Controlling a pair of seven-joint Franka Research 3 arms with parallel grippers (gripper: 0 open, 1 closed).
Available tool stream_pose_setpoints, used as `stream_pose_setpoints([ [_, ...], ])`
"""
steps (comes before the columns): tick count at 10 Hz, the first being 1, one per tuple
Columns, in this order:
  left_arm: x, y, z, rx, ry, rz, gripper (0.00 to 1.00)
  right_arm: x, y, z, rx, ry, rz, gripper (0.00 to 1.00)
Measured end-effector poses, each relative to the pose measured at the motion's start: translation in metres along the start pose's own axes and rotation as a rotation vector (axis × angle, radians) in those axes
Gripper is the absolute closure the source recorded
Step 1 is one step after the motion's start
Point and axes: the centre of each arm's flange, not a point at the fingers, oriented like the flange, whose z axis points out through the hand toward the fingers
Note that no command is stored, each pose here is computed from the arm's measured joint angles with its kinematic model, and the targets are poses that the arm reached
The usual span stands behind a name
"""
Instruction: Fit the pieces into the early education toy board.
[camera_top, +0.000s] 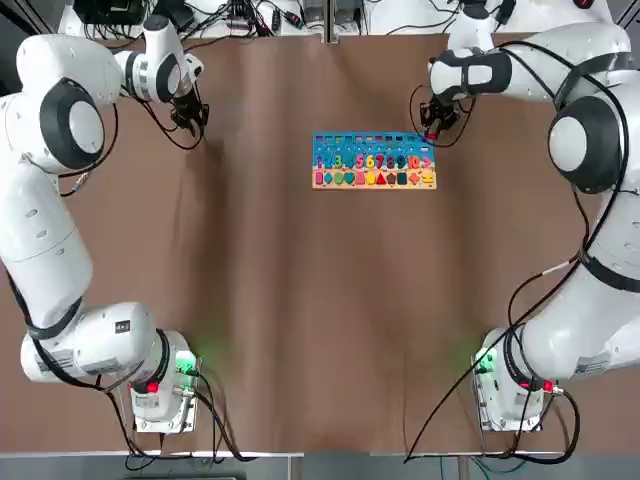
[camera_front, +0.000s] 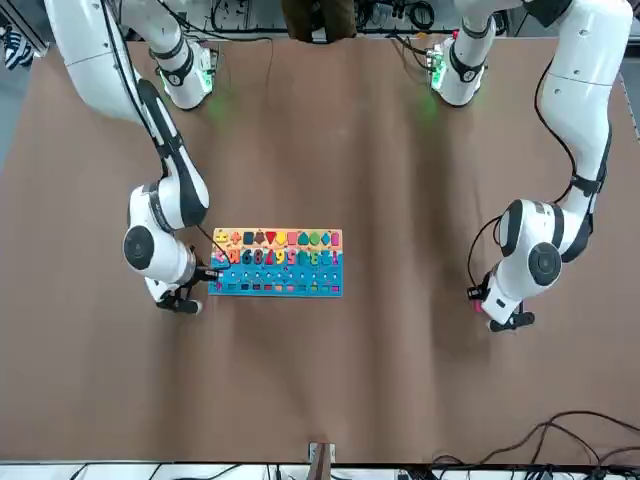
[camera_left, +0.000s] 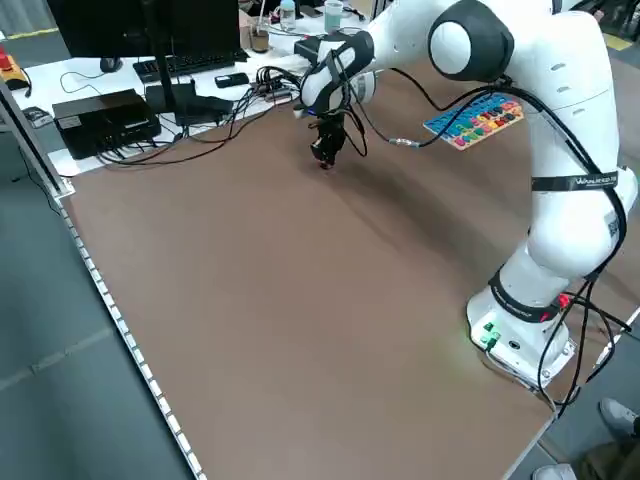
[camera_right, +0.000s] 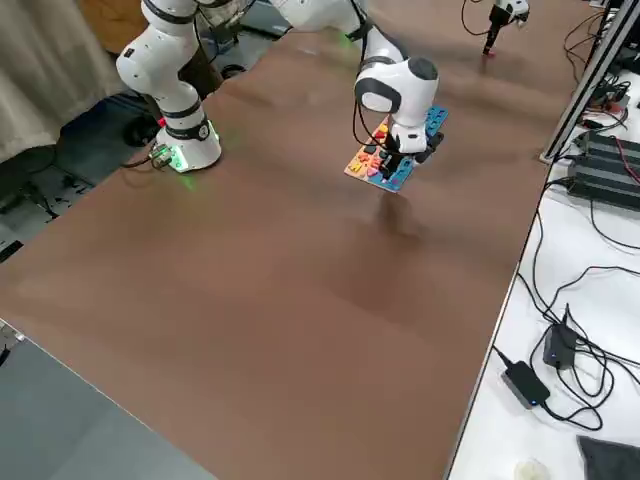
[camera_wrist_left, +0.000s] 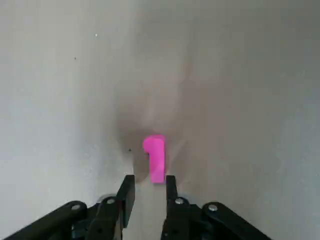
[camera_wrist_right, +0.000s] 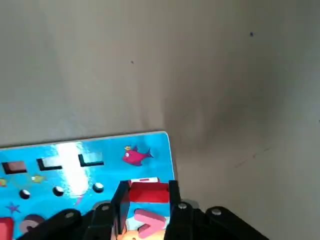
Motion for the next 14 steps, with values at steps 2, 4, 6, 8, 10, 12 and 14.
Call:
stream_pose_setpoints([
  [2,0.001,0.000,0.000,-0.003,0.007,0.000,0.72,-0.003,-0.001,0.006,0.001,0.005,-0.003,0.64],
  [4,0.001,0.001,0.001,-0.004,0.009,0.000,0.79,-0.008,-0.005,0.011,-0.002,0.002,-0.011,0.64],
  [6,0.001,0.001,0.000,-0.006,0.014,0.001,0.80,-0.012,-0.007,0.016,-0.007,-0.008,-0.018,0.64],
  [8,0.003,0.002,-0.002,-0.011,0.029,0.001,0.79,-0.016,-0.008,0.020,-0.011,-0.017,-0.020,0.64],
  [10,0.005,0.002,-0.004,-0.005,0.041,0.009,0.78,-0.018,-0.007,0.024,-0.014,-0.026,-0.021,0.64],
  [12,0.006,0.001,-0.002,0.007,0.046,0.022,0.78,-0.019,-0.007,0.026,-0.016,-0.030,-0.021,0.64],
  [14,0.006,0.000,0.002,0.005,0.046,0.021,0.78,-0.020,-0.007,0.028,-0.016,-0.031,-0.022,0.64],
])
